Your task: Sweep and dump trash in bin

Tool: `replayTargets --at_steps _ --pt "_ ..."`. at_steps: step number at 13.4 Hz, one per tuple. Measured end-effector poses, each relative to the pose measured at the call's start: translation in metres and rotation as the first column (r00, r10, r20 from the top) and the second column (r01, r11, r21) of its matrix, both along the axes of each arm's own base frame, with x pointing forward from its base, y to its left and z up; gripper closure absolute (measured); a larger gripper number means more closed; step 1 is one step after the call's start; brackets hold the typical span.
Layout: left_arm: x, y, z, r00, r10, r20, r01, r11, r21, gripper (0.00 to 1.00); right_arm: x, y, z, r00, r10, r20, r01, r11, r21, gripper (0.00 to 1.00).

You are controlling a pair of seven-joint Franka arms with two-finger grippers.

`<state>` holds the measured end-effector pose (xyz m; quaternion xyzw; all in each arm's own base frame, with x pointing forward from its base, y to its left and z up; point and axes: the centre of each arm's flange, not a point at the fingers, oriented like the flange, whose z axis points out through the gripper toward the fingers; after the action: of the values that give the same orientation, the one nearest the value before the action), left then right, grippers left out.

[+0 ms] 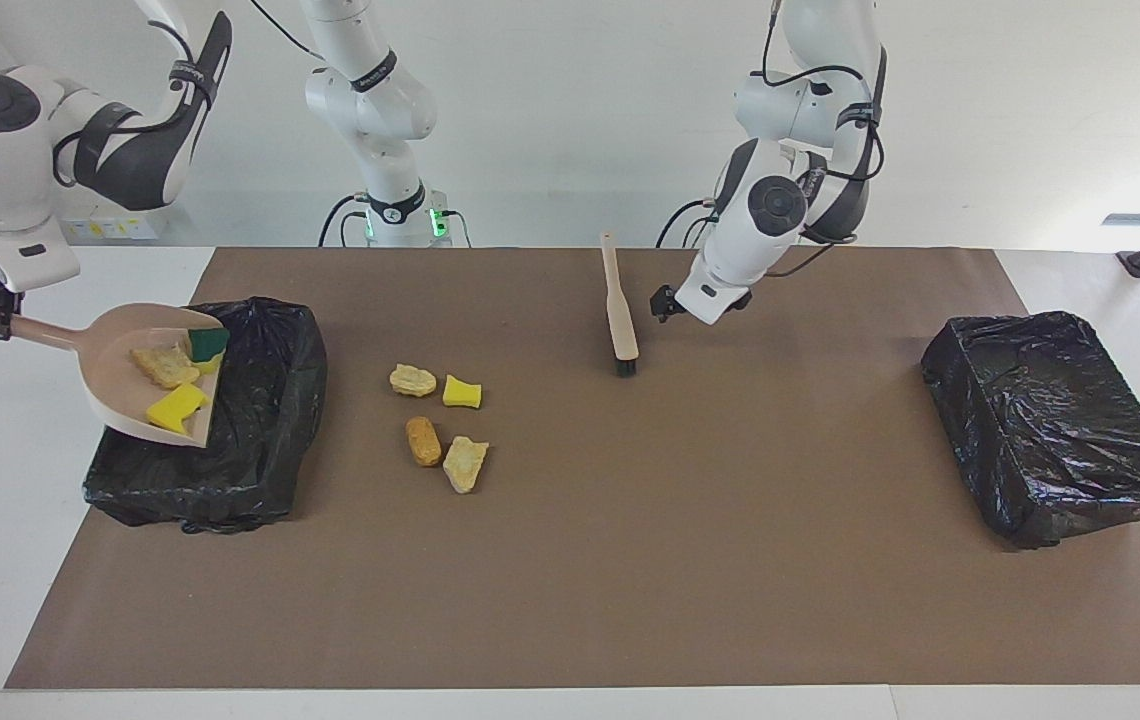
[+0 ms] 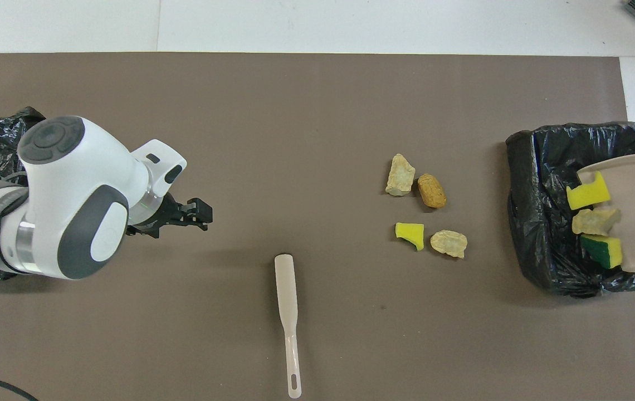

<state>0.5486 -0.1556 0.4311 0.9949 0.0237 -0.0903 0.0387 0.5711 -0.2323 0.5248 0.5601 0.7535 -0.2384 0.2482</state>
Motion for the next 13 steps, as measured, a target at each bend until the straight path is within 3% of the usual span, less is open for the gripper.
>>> replayTargets --at_steps 4,7,9,11,13 --pt "0.028 0.065 0.051 0.995 -0.081 0.064 0.081 0.997 0.003 0.0 -0.001 0.003 0.02 0.999 0.035 0.003 -0.035 0.998 -0.056 0.68" --pt "0.032 0.092 0.101 0.99 -0.108 0.088 0.106 0.994 0.026 0.0 -0.012 0.002 0.059 0.999 0.039 0.022 -0.037 0.996 -0.087 0.68" --pt "0.03 0.104 0.126 0.989 -0.111 0.095 0.107 0.993 0.046 0.0 -0.028 0.004 0.097 0.999 -0.016 0.044 0.02 0.996 -0.084 0.68" --pt "0.029 0.108 0.142 0.988 -0.108 0.11 0.103 0.993 0.052 0.0 -0.041 0.022 0.126 0.993 -0.099 0.066 0.099 0.995 0.002 0.68" --pt "0.029 0.109 0.148 0.987 -0.106 0.121 0.101 0.994 0.052 0.0 -0.046 0.054 0.133 0.958 -0.268 0.106 0.261 0.963 0.073 0.68"
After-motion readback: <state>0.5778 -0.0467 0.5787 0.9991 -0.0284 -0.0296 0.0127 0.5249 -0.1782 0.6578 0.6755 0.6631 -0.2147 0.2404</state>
